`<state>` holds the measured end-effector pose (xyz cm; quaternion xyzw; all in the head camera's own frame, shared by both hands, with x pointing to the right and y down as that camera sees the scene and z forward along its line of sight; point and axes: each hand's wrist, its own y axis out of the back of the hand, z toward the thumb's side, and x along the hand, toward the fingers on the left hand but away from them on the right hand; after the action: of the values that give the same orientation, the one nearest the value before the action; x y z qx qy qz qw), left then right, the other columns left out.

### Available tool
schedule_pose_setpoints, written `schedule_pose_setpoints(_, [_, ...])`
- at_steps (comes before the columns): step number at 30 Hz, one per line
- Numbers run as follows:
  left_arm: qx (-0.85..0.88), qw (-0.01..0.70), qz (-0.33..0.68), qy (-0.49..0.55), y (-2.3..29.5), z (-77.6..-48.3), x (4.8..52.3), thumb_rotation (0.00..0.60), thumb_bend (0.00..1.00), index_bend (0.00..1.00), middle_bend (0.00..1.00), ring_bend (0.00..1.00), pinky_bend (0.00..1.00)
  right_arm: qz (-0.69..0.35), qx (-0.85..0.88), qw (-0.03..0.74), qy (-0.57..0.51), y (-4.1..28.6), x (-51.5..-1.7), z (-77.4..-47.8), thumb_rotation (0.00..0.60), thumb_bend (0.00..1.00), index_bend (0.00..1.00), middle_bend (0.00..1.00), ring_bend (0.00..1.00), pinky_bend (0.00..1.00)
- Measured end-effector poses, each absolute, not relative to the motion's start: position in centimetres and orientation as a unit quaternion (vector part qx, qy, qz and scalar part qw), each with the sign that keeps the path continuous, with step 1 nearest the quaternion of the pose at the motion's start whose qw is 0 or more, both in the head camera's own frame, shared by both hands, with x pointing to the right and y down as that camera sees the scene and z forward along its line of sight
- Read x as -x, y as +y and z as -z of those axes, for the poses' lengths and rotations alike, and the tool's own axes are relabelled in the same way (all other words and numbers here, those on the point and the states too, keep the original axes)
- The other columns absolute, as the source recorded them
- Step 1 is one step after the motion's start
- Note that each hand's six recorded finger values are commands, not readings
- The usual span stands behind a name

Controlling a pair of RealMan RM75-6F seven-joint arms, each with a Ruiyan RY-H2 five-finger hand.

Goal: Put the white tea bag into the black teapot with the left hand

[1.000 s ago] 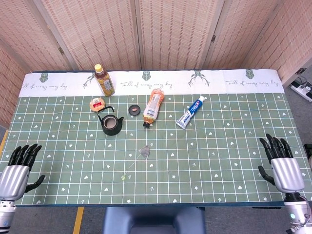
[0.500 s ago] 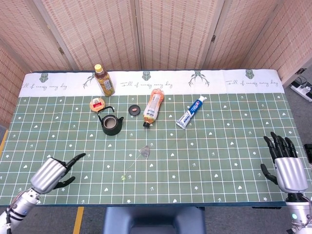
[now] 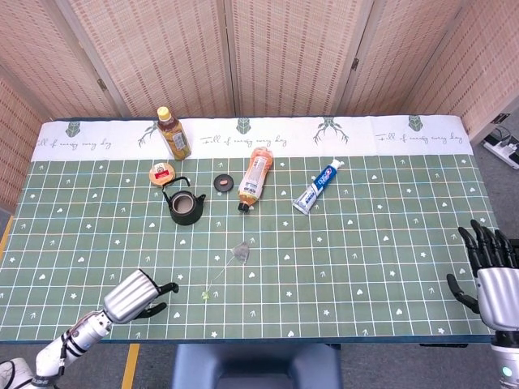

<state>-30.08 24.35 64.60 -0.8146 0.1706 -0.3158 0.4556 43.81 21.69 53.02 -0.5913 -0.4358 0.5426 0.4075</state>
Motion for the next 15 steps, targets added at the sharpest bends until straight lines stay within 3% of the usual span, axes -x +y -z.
schedule_pose_setpoints(5, [0.822,0.453,0.303,0.163,25.2,-65.7,28.6,0.6,0.37,0.46,1.0,1.0,1.0,-0.524,0.589,0.406,-0.462,22.0,-44.7,-51.3,0.6,0.36,0.0,0.0,0.0,0.0])
schedule_pose_setpoints(15, [0.8,0.501,0.306,0.123,25.3,-68.8,27.2,0.6,0.38,0.46,1.0,1.0,1.0,-0.529,0.58,0.405,-0.469,21.9,-45.4,-51.0,0.6,0.36,0.0,0.0,0.0,0.0])
